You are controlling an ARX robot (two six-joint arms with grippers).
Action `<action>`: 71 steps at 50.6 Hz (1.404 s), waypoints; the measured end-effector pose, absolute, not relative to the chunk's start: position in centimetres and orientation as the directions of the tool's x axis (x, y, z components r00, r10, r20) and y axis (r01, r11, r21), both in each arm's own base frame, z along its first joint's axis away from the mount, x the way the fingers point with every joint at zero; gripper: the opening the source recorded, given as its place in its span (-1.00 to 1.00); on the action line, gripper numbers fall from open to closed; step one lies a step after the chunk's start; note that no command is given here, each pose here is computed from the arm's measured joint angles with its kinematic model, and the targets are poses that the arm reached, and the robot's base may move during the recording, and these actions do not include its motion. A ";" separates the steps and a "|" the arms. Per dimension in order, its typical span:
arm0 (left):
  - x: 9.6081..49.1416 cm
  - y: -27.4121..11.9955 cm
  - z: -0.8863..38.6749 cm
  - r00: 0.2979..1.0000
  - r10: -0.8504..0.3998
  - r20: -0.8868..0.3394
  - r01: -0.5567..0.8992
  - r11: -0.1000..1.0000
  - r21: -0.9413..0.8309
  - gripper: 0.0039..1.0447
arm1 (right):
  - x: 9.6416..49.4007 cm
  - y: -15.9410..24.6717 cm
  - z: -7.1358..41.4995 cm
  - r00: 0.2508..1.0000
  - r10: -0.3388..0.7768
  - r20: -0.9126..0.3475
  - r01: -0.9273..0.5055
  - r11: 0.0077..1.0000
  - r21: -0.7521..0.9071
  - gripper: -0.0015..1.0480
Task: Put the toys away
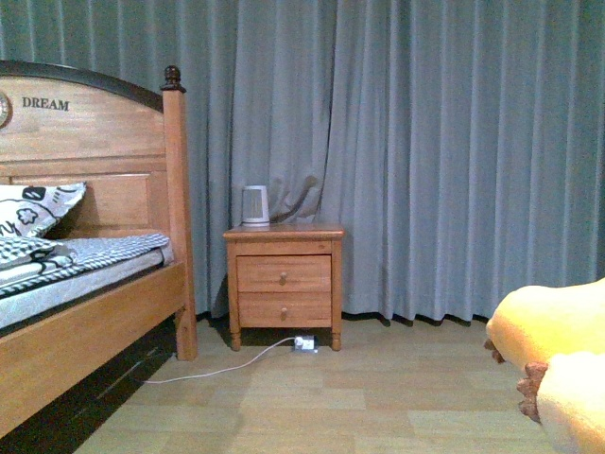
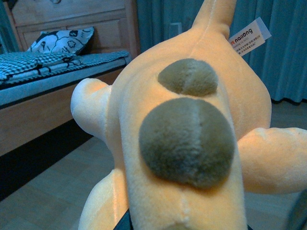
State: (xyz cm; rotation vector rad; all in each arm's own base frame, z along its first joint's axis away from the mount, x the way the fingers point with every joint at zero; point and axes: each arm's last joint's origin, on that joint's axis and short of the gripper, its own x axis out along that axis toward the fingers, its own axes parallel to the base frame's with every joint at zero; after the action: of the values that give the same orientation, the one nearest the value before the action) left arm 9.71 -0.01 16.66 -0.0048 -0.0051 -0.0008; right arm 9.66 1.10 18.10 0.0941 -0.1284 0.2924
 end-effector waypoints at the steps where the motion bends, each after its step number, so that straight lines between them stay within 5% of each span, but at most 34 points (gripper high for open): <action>1: 9.7 0.0 16.7 1.000 -0.001 0.005 0.001 1.000 -0.005 0.89 | 9.7 1.1 18.1 0.949 0.281 0.140 -0.293 0.953 0.074 -0.86; 71: 9.7 0.0 16.7 1.000 -0.001 0.006 0.001 1.000 -0.005 0.89 | 9.7 1.1 18.1 0.950 0.281 0.140 -0.293 0.953 0.074 -0.86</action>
State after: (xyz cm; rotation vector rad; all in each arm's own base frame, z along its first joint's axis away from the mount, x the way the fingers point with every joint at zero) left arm 9.71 -0.01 16.66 -0.0048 -0.0055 -0.0012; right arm 9.66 1.10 18.10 0.0946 -0.1283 0.2921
